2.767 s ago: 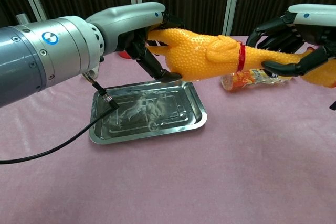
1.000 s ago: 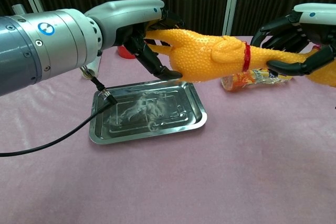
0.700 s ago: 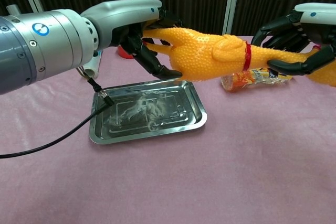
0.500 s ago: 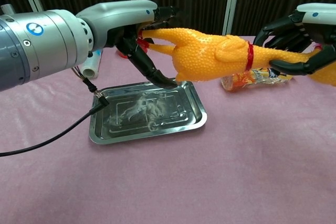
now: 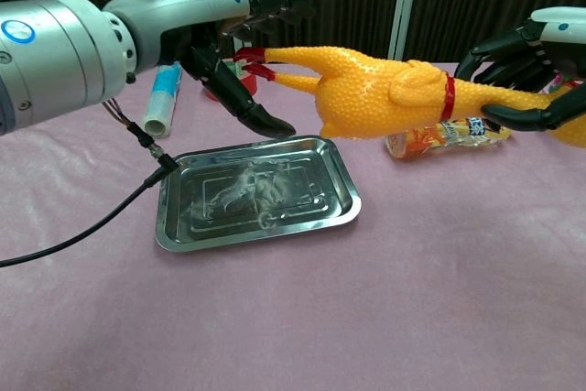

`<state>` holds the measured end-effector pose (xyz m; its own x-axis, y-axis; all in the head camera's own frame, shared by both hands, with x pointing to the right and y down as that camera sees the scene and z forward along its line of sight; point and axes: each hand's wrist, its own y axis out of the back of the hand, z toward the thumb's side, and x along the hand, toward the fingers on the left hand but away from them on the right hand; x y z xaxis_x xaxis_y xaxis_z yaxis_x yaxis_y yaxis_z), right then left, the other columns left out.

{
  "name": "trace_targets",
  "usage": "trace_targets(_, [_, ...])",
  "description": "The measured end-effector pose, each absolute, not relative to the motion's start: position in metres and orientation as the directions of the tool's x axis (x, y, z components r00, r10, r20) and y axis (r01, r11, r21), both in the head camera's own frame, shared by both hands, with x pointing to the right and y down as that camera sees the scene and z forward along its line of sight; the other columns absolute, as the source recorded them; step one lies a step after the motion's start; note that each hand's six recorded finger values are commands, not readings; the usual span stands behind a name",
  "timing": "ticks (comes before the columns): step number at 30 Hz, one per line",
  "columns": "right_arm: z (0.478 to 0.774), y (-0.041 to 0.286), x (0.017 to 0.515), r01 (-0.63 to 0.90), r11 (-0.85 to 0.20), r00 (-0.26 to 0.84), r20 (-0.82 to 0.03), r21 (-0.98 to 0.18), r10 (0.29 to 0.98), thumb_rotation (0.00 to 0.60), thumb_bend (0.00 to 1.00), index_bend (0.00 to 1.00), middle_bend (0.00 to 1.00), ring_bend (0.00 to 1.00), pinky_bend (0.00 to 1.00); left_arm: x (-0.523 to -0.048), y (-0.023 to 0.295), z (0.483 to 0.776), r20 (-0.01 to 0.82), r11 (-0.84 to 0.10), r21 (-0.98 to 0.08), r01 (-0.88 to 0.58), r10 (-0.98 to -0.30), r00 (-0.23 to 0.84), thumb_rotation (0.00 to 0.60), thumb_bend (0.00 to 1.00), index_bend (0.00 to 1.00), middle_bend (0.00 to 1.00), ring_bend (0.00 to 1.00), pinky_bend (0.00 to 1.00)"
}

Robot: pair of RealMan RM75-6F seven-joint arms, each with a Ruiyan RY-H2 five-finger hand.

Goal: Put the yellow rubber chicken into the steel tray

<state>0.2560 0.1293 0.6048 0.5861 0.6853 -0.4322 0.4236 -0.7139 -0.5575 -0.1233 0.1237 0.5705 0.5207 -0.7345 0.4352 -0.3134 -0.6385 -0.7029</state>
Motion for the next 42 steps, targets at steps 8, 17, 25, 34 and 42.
trace_targets(8, [0.611, 0.123, 0.264, 0.452, -0.711, 0.573, -0.435, -0.539, 0.695, 0.6, 0.84, 0.98, 0.69, 0.64, 0.8, -0.165, 0.118, 0.547, 0.363, -0.556, -0.746, -0.366, -0.801, 0.476, 0.6, 0.03, 0.0, 0.0, 0.0, 0.05])
trace_targets(17, [0.629, 0.113, 0.239, 0.423, -0.75, 0.618, -0.444, -0.508, 0.649, 0.6, 0.84, 0.98, 0.69, 0.64, 0.8, -0.226, 0.127, 0.522, 0.291, -0.459, -0.801, -0.384, -0.859, 0.421, 0.6, 0.03, 0.0, 0.0, 0.0, 0.05])
trace_targets(25, [0.65, 0.107, 0.197, 0.357, -0.792, 0.67, -0.456, -0.495, 0.586, 0.6, 0.84, 0.98, 0.69, 0.64, 0.8, -0.275, 0.142, 0.518, 0.319, -0.447, -0.809, -0.382, -0.879, 0.353, 0.6, 0.03, 0.0, 0.0, 0.0, 0.05])
trace_targets(34, [0.667, 0.102, 0.149, 0.293, -0.822, 0.705, -0.471, -0.488, 0.531, 0.6, 0.84, 0.98, 0.69, 0.64, 0.8, -0.302, 0.147, 0.522, 0.341, -0.443, -0.798, -0.408, -0.891, 0.3, 0.6, 0.03, 0.0, 0.0, 0.0, 0.05])
trace_targets(42, [0.684, 0.094, 0.12, 0.269, -0.832, 0.698, -0.498, -0.485, 0.515, 0.6, 0.84, 0.98, 0.69, 0.64, 0.8, -0.313, 0.146, 0.533, 0.371, -0.456, -0.789, -0.411, -0.888, 0.273, 0.6, 0.03, 0.0, 0.0, 0.0, 0.05])
